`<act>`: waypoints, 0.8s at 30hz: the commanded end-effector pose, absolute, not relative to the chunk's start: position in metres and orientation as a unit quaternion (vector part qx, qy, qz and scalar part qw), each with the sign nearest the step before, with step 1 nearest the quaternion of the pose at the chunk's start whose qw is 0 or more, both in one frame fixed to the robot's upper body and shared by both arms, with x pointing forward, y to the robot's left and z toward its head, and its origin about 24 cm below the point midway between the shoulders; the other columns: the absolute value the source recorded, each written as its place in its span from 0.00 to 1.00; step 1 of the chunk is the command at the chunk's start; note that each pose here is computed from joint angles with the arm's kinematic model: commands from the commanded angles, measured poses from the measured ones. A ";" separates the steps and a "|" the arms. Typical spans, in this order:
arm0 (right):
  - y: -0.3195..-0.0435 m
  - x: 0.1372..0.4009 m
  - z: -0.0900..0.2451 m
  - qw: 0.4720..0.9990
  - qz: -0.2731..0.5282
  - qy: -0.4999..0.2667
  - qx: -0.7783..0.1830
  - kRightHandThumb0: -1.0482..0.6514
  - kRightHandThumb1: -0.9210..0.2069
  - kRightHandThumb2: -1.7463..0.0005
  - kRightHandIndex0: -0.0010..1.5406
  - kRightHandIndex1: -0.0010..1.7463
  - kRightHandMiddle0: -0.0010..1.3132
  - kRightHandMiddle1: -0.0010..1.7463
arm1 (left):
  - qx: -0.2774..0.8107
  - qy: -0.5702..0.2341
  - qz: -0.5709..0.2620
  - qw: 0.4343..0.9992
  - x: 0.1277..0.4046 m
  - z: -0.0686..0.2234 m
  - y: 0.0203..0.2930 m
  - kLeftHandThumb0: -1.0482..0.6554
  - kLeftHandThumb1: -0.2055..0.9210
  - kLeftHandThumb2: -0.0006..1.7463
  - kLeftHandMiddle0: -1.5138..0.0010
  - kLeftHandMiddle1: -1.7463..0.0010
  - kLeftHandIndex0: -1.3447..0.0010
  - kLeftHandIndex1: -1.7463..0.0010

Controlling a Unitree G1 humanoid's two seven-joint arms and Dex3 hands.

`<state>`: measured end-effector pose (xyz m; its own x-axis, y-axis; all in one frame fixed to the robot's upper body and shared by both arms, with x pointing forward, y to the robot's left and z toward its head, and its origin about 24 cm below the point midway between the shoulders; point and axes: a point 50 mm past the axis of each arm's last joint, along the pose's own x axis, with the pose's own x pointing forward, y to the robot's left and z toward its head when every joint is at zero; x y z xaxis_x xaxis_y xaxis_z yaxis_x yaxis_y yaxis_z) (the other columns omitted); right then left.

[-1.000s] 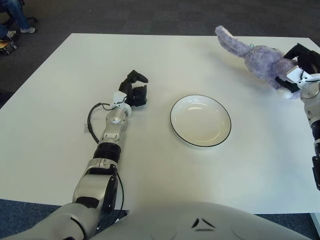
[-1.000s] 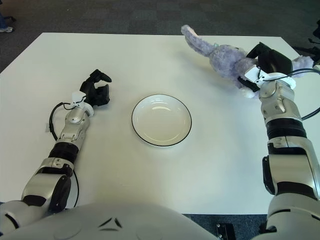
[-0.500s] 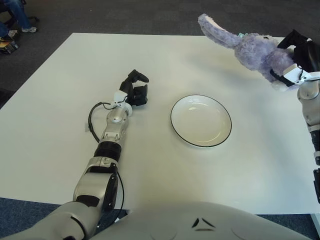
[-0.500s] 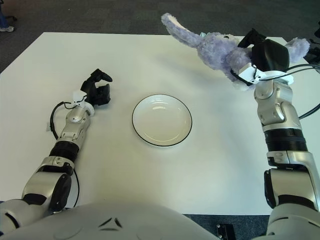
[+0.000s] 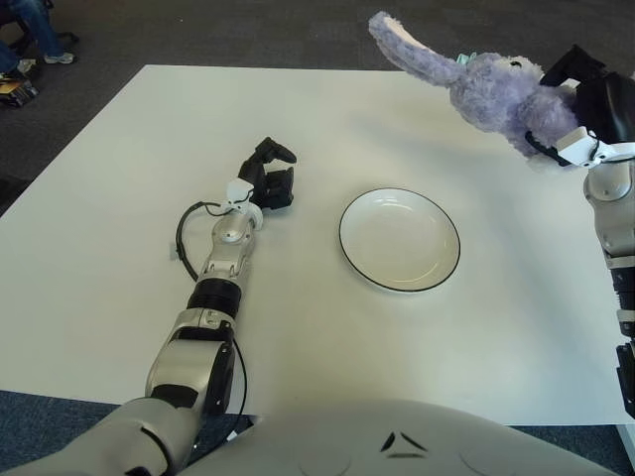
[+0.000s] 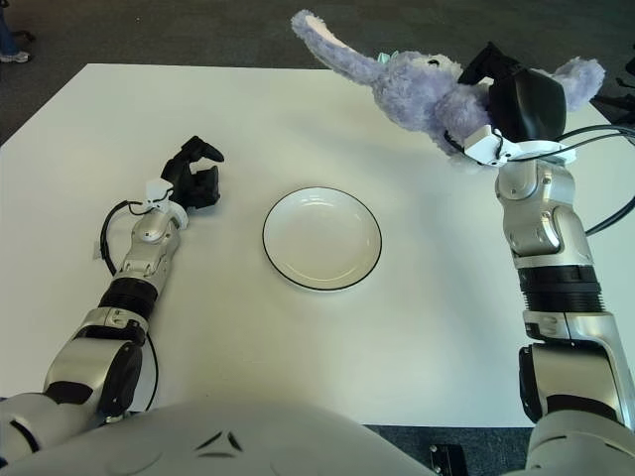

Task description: Put the doll into the plate.

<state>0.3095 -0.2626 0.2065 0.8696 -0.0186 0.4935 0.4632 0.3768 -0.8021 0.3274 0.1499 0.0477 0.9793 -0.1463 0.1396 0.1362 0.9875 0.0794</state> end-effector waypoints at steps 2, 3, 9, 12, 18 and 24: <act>-0.248 0.301 0.218 0.810 -0.146 -0.230 -0.519 0.62 0.84 0.05 0.58 0.94 0.49 1.00 | 0.031 -0.026 -0.073 0.997 0.317 0.023 0.154 0.37 0.64 0.61 0.23 0.00 0.66 0.00; -0.245 0.299 0.219 0.812 -0.143 -0.232 -0.516 0.62 0.83 0.05 0.58 0.94 0.48 1.00 | 0.031 -0.026 -0.074 0.996 0.317 0.023 0.154 0.37 0.64 0.61 0.23 0.00 0.66 0.00; -0.237 0.297 0.215 0.824 -0.134 -0.242 -0.494 0.62 0.82 0.05 0.57 0.94 0.48 1.00 | 0.031 -0.024 -0.076 0.996 0.317 0.023 0.155 0.37 0.64 0.61 0.22 0.00 0.66 0.00; -0.231 0.297 0.216 0.824 -0.130 -0.253 -0.491 0.62 0.82 0.06 0.57 0.94 0.48 1.00 | 0.033 -0.026 -0.077 0.996 0.317 0.023 0.155 0.37 0.64 0.61 0.22 0.00 0.66 0.00; -0.209 0.287 0.228 0.810 -0.096 -0.284 -0.504 0.62 0.88 0.02 0.60 0.93 0.52 1.00 | 0.036 -0.025 -0.077 0.996 0.318 0.023 0.154 0.37 0.64 0.61 0.22 0.00 0.66 0.00; -0.196 0.280 0.228 0.815 -0.072 -0.290 -0.497 0.62 0.90 0.00 0.62 0.93 0.53 1.00 | 0.035 -0.025 -0.078 0.996 0.318 0.023 0.153 0.37 0.63 0.61 0.22 0.00 0.66 0.00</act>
<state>0.2834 -0.2016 0.2258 0.8267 0.1508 0.5421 0.4144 0.4885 -0.7679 0.3302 0.1509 0.0482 0.9768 -0.1606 0.1418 0.1504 0.9854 0.0803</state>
